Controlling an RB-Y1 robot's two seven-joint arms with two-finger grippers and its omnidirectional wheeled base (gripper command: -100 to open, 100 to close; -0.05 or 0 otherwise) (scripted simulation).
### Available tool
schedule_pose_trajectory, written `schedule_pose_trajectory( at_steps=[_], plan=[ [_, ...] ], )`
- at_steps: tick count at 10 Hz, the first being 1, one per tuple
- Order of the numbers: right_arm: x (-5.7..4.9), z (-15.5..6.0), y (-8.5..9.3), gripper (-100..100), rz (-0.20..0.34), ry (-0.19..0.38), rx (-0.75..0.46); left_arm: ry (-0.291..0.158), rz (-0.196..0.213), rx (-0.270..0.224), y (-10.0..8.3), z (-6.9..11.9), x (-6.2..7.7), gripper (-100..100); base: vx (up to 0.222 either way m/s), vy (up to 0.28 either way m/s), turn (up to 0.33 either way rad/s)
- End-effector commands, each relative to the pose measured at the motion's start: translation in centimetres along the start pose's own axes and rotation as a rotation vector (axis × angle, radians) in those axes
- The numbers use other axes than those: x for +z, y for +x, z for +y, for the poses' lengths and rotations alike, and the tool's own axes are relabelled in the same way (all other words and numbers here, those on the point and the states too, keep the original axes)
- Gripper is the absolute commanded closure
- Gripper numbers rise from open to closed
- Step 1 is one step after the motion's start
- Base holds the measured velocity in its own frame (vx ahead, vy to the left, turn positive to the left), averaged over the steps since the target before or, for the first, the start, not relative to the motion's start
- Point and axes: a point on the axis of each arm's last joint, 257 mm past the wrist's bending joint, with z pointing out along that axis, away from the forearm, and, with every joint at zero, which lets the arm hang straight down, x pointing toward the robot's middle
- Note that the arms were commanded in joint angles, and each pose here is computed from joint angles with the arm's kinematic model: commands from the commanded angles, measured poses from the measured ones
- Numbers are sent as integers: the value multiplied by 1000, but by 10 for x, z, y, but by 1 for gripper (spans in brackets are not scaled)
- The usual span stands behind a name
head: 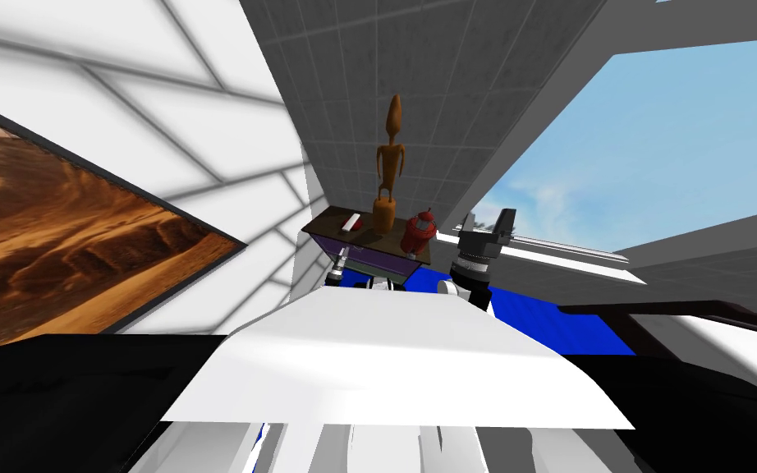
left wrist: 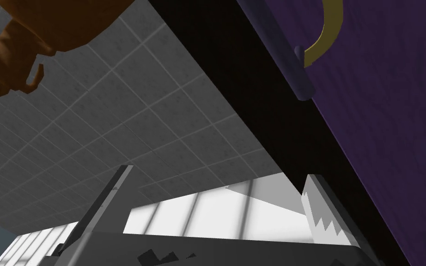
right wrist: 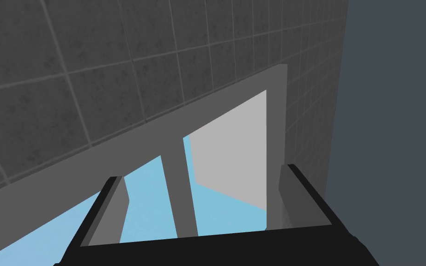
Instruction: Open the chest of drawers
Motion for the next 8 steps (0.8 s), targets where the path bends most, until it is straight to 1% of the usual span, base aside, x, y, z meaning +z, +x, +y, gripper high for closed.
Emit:
schedule_pose_trajectory(
  at_steps=[1, 2, 3, 4, 5, 7, 8],
  plan=[
    [0, 0, 0, 0, 0, 0, 0, -22, 16, -8, 12, 8, -7, -100, 21, 14, -37],
    [0, 0, 0, 0, 0, 0, 0, -29, 22, -13, 20, 10, -10, -100, 26, 16, -67],
    [0, 0, 0, 0, 0, 0, 0, -44, 30, -16, 23, 15, -14, -100, 9, 15, -41],
    [0, 0, 0, 0, 0, 0, 0, -46, 33, -21, 29, 15, -15, -100, 11, 15, -43],
    [0, 0, 0, 0, 0, 0, 0, -57, 39, -24, 31, 18, -19, -100, 8, 10, -29],
    [0, 0, 0, 0, 0, 0, 0, -70, 49, -39, 45, 20, -23, -100, 11, 15, -43],
    [0, 0, 0, 0, 0, 0, 0, -89, 61, -50, 55, 23, -30, -100, 13, 18, -52]
  ],
)
